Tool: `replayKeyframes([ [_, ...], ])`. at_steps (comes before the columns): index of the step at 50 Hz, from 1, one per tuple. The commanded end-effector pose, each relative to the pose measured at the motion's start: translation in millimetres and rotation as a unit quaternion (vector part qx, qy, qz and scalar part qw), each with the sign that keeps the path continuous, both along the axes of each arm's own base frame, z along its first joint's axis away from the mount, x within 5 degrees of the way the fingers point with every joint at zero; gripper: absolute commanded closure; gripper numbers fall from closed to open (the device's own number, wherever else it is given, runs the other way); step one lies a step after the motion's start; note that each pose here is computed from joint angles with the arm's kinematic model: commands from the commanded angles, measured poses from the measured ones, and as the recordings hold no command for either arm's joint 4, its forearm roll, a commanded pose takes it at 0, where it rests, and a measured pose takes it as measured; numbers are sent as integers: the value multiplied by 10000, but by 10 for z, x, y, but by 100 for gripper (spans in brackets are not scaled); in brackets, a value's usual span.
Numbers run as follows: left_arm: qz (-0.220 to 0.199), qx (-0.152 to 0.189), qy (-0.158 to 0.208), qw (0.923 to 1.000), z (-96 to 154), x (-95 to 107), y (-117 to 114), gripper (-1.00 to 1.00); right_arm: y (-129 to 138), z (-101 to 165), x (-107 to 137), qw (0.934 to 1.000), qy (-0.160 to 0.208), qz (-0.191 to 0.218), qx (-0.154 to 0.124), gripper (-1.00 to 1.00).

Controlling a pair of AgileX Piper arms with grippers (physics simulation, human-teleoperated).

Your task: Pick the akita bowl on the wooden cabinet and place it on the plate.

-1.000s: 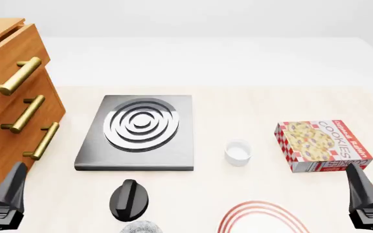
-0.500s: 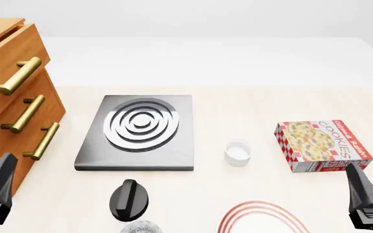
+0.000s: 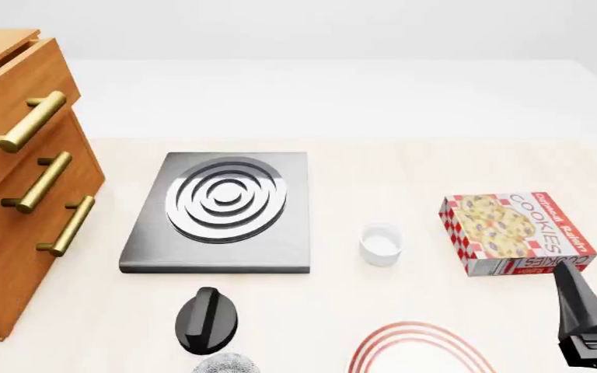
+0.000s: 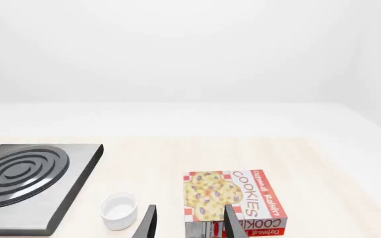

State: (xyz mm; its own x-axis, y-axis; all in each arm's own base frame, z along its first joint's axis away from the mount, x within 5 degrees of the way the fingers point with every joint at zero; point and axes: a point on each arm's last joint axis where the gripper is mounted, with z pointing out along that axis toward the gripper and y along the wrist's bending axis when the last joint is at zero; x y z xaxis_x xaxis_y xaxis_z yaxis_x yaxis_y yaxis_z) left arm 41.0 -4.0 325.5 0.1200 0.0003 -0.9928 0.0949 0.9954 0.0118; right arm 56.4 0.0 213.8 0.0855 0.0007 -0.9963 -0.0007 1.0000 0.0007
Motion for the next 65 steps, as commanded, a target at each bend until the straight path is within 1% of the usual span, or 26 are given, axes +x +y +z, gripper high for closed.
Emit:
replayKeyframes([
  [1,-124,54,-125,9998,440,-81,-1,-100,0,0,0,10000,-1,1,-2,-100],
  [5,-125,-28,-153,9998,674,-140,7,-100,0,0,0,10000,1,1,2,-100],
  [11,-131,-160,-164,9997,831,-182,13,-100,0,0,0,10000,0,1,-1,-100],
  [13,-132,-158,-179,9996,855,-192,14,-100,0,0,0,10000,1,1,1,-100],
  [15,-116,-142,-222,9996,957,-222,18,-100,0,0,0,10000,0,1,-1,-100],
  [18,-113,-127,-239,9996,929,-230,19,-100,0,0,0,10000,1,1,1,-100],
  [19,-91,-112,-341,9993,959,-284,25,-100,0,0,0,10000,1,1,0,-100],
  [20,-66,-155,-372,9992,1145,-374,36,-100,0,0,0,10000,2,1,2,-100],
  [21,-44,-162,-401,9991,1184,-389,38,-100,0,0,0,10000,1,2,0,-100],
  [24,-20,-245,-372,9990,1185,-324,32,-100,0,0,0,10000,2,2,1,-100],
  [29,35,-304,-331,9990,1242,-333,33,-100,0,0,0,10000,1,2,0,-100],
  [33,98,-502,-204,9985,1319,-299,33,-100,0,0,0,10000,2,2,0,-100],
  [36,129,-446,-169,9988,1406,-283,32,-100,0,0,0,10000,2,2,0,-100],
  [47,279,-733,-35,9969,1649,-228,36,-100,0,0,1,10000,2,3,1,-100],
  [48,279,-686,-45,9972,1623,-210,35,-100,0,0,1,10000,2,3,0,-100],
  [52,328,-836,16,9960,1608,-187,37,-100,0,-1,1,10000,2,3,0,-100],
  [53,402,-694,-55,9968,1619,-213,40,-100,0,-1,1,10000,2,3,0,-100],
  [54,858,-950,254,9915,1813,59,84,-100,0,-1,1,10000,2,3,1,-100],
  [55,898,-964,-125,9912,1759,-56,79,-100,0,-1,1,10000,2,3,1,-100],
  [56,925,-994,-52,9907,1746,-11,86,-100,0,-1,1,10000,2,3,0,-100],
  [58,1047,-1020,294,9888,1714,131,112,-100,0,-1,1,10000,2,4,1,-100],
  [59,1157,-1010,167,9880,1729,124,124,-100,0,-1,1,10000,2,4,0,-100],
  [60,1132,-1021,95,9883,1737,103,119,-100,0,-1,1,10000,2,4,0,-100],
  [62,1193,-1023,68,9876,1755,126,130,-100,0,-1,1,10000,1,3,-1,-100],
  [63,1301,-1167,101,9846,1753,156,149,-100,0,-1,1,10000,2,3,1,-100],
  [65,1281,-1084,48,9858,1781,133,142,-100,0,-1,1,10000,2,4,0,-100],
])
